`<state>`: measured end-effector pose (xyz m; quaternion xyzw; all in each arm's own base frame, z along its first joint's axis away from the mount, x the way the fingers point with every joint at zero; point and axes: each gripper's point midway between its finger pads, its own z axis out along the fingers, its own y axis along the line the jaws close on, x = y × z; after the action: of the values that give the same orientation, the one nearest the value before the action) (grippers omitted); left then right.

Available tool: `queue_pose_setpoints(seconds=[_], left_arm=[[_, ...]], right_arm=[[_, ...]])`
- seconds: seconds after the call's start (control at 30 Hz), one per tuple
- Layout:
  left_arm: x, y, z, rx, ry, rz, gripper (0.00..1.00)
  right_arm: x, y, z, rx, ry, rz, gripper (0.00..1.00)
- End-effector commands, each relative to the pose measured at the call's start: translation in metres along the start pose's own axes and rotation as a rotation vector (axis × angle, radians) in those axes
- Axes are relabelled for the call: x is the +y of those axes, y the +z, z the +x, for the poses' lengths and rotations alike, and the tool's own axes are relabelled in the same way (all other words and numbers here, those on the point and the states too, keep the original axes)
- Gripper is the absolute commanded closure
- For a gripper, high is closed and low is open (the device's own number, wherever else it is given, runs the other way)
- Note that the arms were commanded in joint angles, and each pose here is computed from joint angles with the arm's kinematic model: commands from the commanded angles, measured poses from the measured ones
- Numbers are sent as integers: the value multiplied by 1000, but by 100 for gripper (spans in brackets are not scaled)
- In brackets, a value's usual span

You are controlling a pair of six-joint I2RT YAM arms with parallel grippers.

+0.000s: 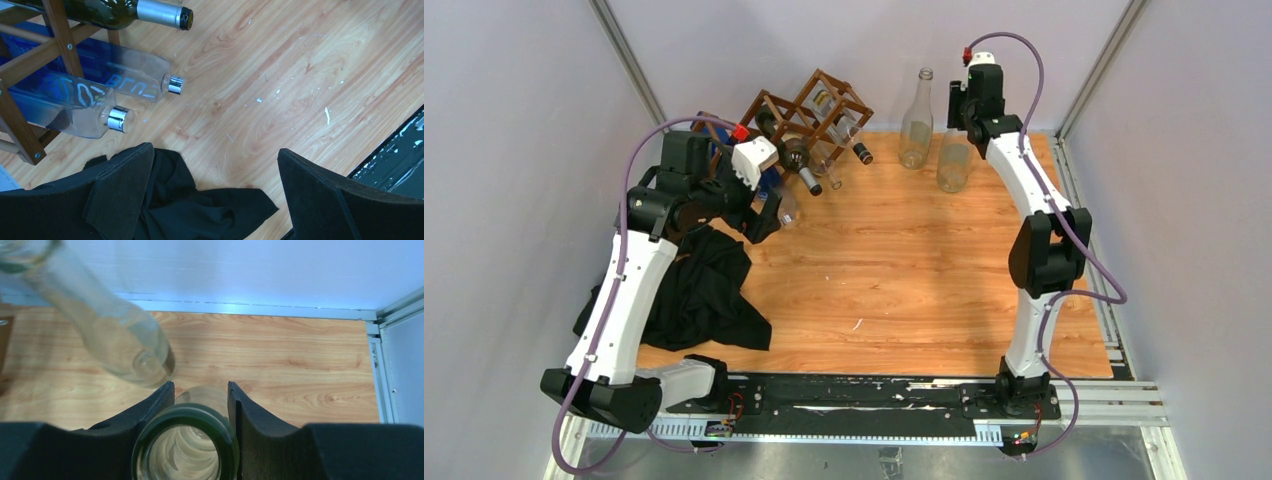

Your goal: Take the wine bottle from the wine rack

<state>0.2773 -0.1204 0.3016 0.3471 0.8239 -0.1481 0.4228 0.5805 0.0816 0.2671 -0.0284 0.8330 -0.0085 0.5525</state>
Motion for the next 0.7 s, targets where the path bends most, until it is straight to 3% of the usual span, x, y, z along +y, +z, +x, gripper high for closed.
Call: queue_pose_setpoints(seconds=[0.0,0.67], left_arm=[[1,-2,9,19,27,-9,0],[1,3,15,37,41,6,0]], right_arm=[[-36,-8,-83,-268,27,113,100],[-53,47,-87,-343,37,162,100]])
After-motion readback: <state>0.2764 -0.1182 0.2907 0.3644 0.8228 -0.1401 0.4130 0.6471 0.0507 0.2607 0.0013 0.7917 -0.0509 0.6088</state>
